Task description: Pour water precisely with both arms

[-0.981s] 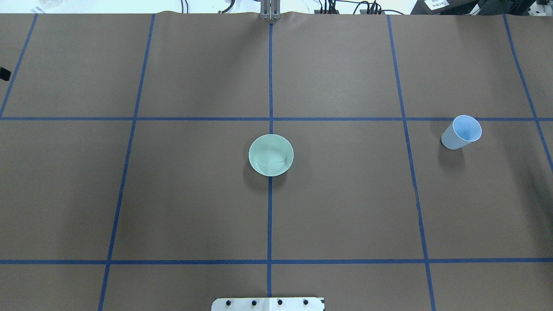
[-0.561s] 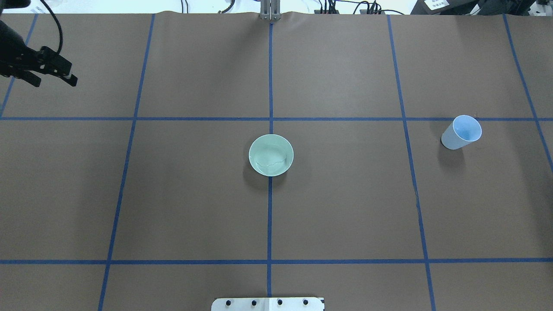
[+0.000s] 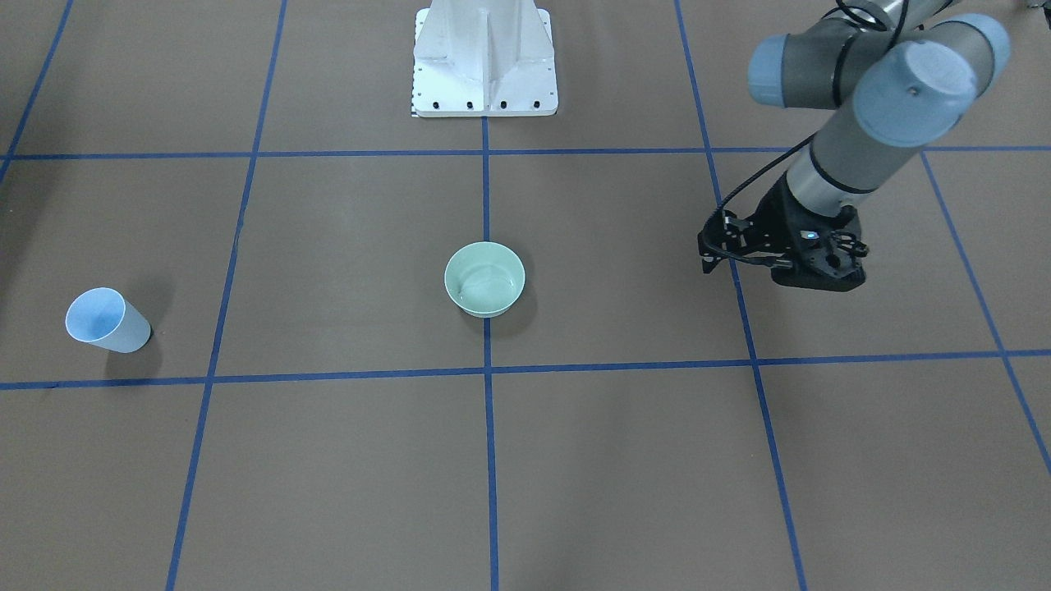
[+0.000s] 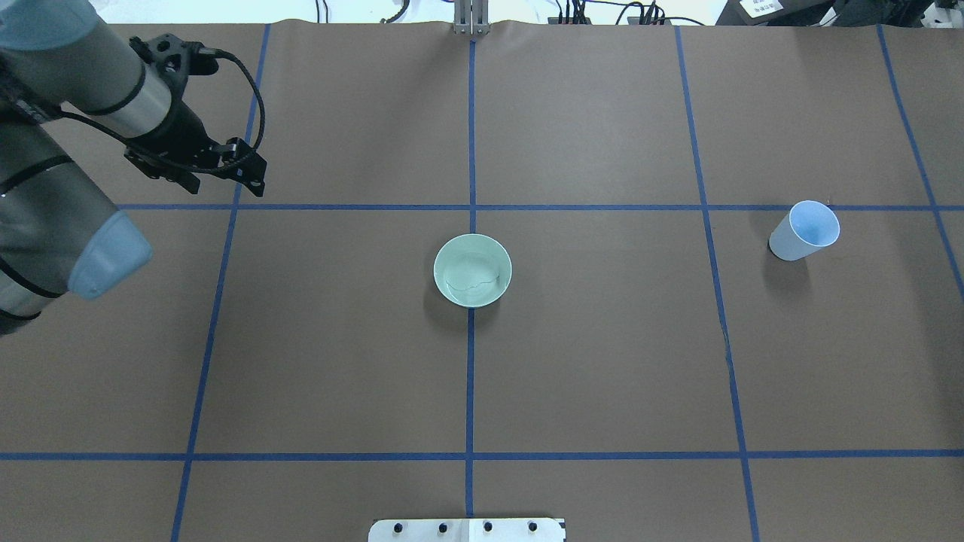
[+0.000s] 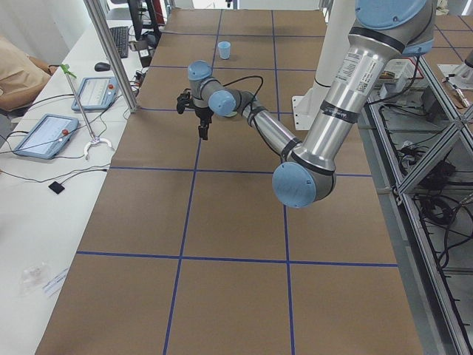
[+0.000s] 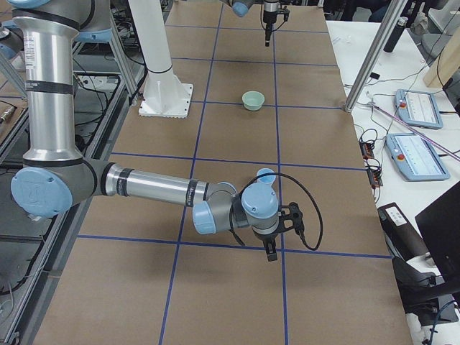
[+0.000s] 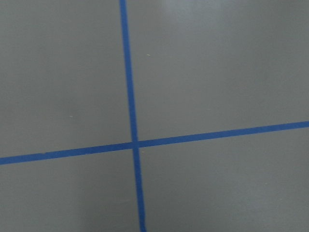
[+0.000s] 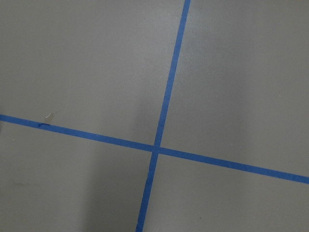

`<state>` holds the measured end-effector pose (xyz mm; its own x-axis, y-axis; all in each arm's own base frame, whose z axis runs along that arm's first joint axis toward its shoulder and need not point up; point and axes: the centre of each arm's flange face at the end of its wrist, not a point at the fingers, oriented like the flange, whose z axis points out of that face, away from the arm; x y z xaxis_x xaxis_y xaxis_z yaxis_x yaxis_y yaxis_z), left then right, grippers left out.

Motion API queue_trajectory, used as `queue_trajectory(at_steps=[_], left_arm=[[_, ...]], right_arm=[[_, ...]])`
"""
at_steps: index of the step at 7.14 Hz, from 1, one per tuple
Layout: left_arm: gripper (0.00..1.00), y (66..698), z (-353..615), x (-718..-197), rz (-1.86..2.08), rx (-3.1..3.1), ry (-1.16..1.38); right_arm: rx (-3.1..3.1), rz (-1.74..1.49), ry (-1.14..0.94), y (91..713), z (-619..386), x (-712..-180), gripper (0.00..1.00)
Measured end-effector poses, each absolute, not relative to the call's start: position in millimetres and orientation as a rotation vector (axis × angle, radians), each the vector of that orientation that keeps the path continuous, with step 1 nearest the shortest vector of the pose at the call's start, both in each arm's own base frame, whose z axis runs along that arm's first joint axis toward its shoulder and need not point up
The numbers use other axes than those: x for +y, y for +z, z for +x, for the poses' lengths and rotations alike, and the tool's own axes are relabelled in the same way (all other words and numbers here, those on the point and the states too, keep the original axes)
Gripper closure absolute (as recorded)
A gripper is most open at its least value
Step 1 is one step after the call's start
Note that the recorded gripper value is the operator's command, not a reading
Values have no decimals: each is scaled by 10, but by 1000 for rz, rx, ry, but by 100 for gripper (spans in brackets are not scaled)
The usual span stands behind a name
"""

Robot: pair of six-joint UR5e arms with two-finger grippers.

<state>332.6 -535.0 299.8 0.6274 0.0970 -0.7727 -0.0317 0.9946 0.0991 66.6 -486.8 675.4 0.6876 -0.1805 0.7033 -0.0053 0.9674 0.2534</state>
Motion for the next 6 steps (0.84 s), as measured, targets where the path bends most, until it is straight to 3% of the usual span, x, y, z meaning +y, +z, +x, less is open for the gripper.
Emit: queue_trajectory(at_steps=[6], left_arm=[[0,2249,4759,-4755,195,864,89]], right_arm=[[-712,156,-236,6845,622,-4891,0]])
